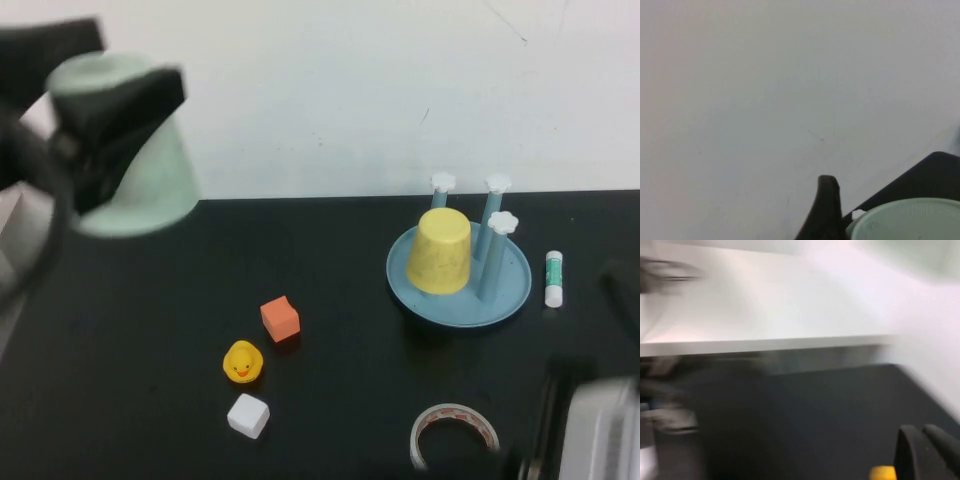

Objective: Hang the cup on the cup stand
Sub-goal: Place the cup on the cup holder

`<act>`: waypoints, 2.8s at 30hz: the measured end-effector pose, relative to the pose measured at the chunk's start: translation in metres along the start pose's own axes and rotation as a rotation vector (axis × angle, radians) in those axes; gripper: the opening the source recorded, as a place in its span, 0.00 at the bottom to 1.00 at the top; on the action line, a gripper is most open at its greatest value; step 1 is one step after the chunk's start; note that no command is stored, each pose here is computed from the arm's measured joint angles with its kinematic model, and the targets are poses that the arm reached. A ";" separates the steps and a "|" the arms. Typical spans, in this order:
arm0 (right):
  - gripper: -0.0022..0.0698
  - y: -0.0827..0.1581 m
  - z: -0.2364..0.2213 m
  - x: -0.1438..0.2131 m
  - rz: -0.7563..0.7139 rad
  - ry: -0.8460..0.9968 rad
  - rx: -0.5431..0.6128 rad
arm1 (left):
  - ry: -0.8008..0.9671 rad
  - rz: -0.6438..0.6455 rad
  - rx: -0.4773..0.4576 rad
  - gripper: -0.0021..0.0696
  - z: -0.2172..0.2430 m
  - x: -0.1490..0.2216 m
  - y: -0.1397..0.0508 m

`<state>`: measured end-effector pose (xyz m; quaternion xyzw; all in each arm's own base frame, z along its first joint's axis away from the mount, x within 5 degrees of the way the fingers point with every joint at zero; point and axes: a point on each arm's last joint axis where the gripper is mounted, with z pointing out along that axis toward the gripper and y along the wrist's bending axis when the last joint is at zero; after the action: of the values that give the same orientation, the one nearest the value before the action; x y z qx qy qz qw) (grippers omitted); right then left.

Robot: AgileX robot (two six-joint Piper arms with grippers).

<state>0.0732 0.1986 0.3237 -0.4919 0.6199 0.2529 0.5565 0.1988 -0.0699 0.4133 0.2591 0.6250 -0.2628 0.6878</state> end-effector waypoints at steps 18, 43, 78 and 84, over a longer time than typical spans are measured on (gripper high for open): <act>0.03 0.051 -0.009 0.049 0.227 0.096 -0.470 | 0.001 0.168 0.258 0.79 0.190 0.007 0.005; 0.03 -0.070 -0.083 0.100 -0.020 0.635 0.622 | 0.143 -0.001 0.168 0.78 0.337 0.139 -0.011; 0.03 -0.078 -0.115 0.104 0.042 0.481 0.851 | 0.194 0.032 0.063 0.85 0.379 0.231 0.006; 0.03 -0.077 -0.113 0.102 0.039 0.459 0.831 | 0.142 0.064 0.063 0.83 0.376 0.196 0.006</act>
<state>0.1027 0.0376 0.2743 -0.2591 0.7849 -0.1212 0.5497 0.4905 -0.3303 0.2499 0.3185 0.6552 -0.2409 0.6413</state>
